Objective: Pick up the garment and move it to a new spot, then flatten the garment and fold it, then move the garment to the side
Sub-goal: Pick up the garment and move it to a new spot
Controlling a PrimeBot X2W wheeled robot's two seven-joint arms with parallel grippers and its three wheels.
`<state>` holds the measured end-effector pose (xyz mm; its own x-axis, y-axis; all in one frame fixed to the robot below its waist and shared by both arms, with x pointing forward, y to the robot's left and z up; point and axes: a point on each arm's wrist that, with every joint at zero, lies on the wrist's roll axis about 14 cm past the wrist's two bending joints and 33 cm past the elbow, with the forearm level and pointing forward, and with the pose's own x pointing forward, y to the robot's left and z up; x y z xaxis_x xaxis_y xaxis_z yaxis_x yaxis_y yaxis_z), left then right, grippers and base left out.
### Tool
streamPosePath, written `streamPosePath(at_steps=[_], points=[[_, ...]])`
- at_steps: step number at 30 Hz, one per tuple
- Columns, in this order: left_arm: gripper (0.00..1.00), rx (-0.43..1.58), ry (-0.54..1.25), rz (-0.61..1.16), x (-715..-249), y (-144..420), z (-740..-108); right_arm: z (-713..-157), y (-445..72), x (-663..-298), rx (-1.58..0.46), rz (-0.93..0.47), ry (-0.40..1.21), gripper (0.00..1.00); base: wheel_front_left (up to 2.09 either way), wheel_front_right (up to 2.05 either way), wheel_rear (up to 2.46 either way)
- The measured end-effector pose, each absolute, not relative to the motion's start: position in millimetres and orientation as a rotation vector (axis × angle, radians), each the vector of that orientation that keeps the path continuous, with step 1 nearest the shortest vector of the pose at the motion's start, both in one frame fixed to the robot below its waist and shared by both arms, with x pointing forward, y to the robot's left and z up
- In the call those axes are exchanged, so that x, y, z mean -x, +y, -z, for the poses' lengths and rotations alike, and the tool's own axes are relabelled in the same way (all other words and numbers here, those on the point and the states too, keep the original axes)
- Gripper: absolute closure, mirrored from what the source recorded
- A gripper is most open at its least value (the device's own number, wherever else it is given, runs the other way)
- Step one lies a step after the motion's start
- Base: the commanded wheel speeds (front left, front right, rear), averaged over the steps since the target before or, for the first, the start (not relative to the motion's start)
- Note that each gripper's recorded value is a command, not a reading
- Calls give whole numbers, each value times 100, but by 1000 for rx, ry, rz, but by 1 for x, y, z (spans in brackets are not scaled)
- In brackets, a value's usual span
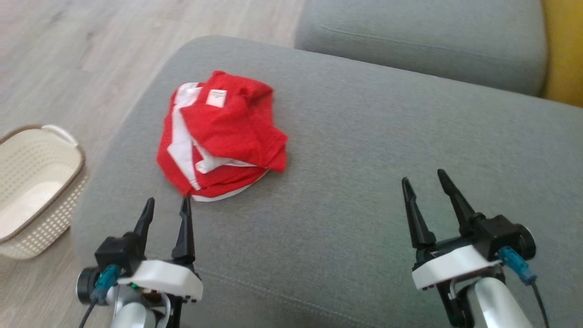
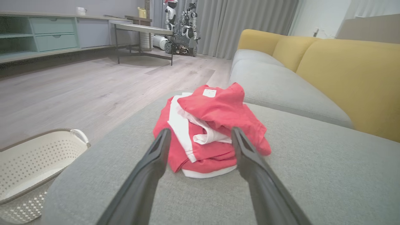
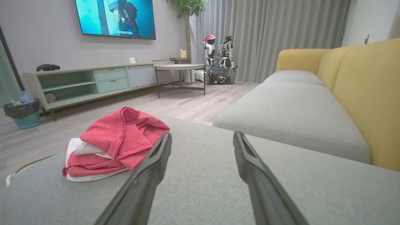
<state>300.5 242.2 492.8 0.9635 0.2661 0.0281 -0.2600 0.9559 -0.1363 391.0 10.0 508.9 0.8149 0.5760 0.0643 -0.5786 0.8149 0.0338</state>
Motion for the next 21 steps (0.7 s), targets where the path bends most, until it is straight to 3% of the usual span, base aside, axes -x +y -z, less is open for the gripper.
streamPosePath(at_steps=[9,21], points=[[0,141,-57,-343,-280,259,-493,-513,33,-385,-47,-685,-62,0,0,0,0],[0,142,-72,-370,-285,271,-498,-505,30,-387,-54,-677,-37,0,0,0,0]])
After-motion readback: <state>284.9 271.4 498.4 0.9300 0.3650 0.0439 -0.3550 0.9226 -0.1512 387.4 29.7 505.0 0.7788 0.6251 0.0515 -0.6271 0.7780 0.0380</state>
